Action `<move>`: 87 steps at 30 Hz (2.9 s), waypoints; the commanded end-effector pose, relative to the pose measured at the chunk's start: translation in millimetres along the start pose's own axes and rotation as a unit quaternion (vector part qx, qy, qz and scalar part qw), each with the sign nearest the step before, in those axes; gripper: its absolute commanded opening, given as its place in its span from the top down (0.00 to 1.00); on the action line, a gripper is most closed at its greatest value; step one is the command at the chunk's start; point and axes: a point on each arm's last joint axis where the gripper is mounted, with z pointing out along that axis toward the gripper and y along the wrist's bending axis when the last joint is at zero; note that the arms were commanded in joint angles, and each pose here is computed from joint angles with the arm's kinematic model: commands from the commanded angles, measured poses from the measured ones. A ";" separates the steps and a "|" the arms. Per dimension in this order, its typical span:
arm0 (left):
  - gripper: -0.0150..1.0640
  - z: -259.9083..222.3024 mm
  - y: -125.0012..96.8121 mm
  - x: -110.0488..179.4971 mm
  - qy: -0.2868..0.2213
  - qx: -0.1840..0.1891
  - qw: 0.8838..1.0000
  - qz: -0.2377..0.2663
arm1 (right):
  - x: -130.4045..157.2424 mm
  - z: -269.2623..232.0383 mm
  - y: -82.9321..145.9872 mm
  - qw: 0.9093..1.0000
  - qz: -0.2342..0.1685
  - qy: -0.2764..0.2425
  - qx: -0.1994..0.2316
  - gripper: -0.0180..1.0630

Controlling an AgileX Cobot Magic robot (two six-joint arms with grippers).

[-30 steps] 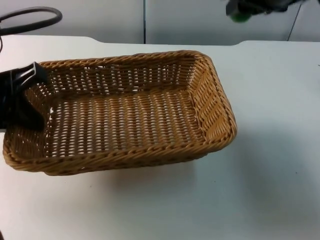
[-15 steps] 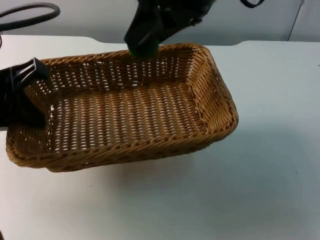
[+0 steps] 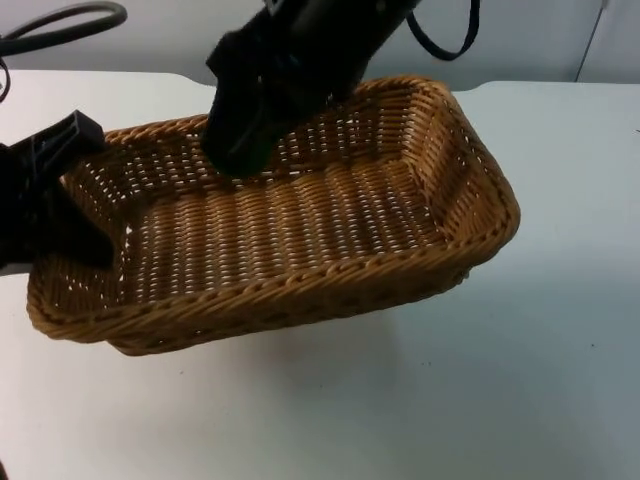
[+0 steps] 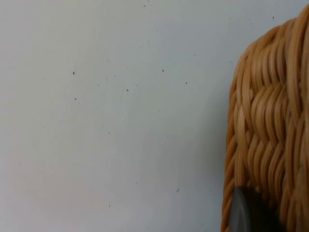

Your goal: Pick up the basket with the left hand and place the ball into the basket with the right hand.

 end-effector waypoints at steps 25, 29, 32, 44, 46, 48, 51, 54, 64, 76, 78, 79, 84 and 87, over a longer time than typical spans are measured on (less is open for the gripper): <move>0.99 -3.9 -4.1 0.2 0.000 0.016 1.000 -0.014 | 10.6 17.3 -14.2 0.998 0.034 0.042 0.041 0.78; 0.99 -3.9 -4.0 0.3 0.000 0.016 1.000 -0.013 | 10.6 17.3 -14.1 0.998 0.036 0.041 0.040 0.52; 0.99 -3.9 -4.1 0.4 0.001 0.016 1.000 -0.013 | 10.1 17.4 -13.6 0.998 0.041 0.038 0.038 0.46; 0.99 -3.9 -4.0 1.6 0.007 0.016 1.000 -0.005 | -8.0 -25.9 2.1 0.998 0.029 -0.021 0.054 0.70; 0.99 -3.9 -3.9 1.9 0.008 0.015 1.000 -0.003 | -15.8 -44.9 9.3 0.997 0.017 -0.042 0.059 0.86; 0.99 -3.9 -3.9 2.1 0.010 0.015 1.000 -0.002 | -26.5 -73.6 20.5 0.995 -0.002 -0.077 0.066 0.99; 0.99 -3.9 -3.4 2.4 0.011 0.012 1.000 0.002 | -39.0 -118.2 38.9 0.988 -0.025 -0.132 0.079 0.99; 0.99 -3.9 -3.2 2.6 0.012 0.011 1.000 0.008 | -45.1 -152.7 54.1 0.980 -0.040 -0.174 0.088 0.99; 0.99 -3.9 -3.0 -1.2 -0.008 0.010 1.000 0.006 | -30.7 -225.5 95.9 0.970 -0.074 -0.215 0.089 0.99; 0.99 10.9 -6.5 -29.7 0.001 0.004 0.996 0.087 | -22.9 -222.2 98.5 0.980 -0.065 -0.173 0.070 0.99; 0.99 14.3 -5.3 -32.5 0.004 0.001 0.996 0.088 | -22.9 -222.2 98.5 0.980 -0.065 -0.173 0.070 0.99; 0.99 18.8 -2.9 -34.6 0.011 -0.003 0.996 0.088 | -22.9 -222.2 98.5 0.980 -0.065 -0.173 0.070 0.99; 0.99 37.1 8.5 -41.7 0.034 -0.024 0.995 0.094 | -22.9 -222.2 98.3 0.980 -0.066 -0.173 0.071 0.99; 0.99 48.3 14.2 -46.7 0.047 -0.030 0.994 0.097 | -22.9 -222.2 98.3 0.980 -0.066 -0.173 0.071 0.99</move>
